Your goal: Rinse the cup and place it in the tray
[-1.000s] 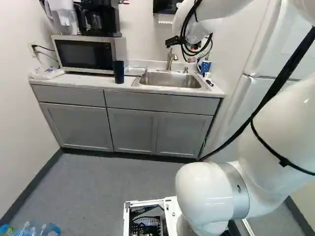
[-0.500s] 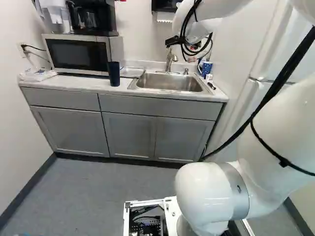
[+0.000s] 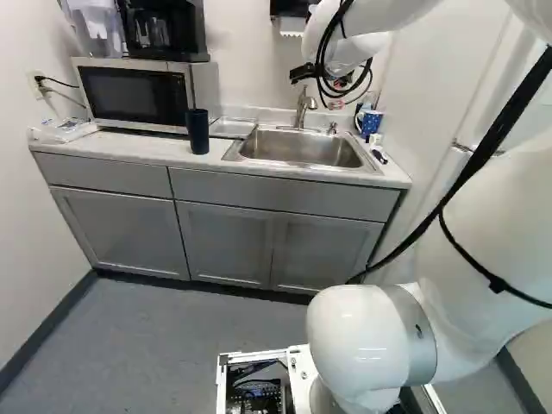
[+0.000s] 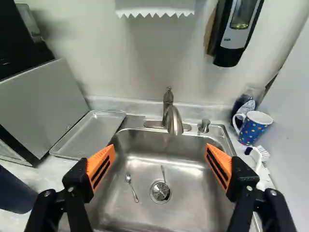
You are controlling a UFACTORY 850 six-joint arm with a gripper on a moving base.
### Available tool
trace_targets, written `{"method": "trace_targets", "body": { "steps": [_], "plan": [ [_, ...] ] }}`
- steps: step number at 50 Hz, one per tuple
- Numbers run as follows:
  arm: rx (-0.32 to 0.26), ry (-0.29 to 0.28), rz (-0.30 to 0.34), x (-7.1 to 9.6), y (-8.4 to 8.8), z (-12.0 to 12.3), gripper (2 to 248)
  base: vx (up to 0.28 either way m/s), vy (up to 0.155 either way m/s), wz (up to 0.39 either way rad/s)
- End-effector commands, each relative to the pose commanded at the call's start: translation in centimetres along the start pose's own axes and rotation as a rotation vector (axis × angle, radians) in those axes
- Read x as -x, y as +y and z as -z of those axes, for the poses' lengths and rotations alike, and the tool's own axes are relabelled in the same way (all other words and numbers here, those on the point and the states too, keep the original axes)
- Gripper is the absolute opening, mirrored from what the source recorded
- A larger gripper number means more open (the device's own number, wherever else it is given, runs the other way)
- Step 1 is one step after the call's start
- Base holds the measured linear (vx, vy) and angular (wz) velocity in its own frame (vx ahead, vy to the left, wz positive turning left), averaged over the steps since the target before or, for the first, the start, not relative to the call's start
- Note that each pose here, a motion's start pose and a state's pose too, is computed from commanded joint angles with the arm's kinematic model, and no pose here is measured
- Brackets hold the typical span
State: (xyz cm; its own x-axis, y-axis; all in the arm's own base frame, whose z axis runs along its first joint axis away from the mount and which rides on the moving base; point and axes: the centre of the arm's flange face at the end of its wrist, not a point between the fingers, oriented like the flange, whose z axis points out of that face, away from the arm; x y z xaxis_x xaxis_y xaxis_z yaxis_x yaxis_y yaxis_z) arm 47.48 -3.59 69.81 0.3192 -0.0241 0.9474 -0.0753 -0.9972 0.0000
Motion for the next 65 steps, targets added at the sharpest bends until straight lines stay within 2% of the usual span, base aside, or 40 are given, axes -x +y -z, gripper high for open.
{"method": "trace_targets", "body": {
  "steps": [35,65],
  "plan": [
    [0.0,0.0,0.0,0.0,0.0,0.0,247,0.027,-0.01,0.132],
    [0.0,0.0,0.0,0.0,0.0,0.0,247,0.01,-0.004,0.012]
  ]
}}
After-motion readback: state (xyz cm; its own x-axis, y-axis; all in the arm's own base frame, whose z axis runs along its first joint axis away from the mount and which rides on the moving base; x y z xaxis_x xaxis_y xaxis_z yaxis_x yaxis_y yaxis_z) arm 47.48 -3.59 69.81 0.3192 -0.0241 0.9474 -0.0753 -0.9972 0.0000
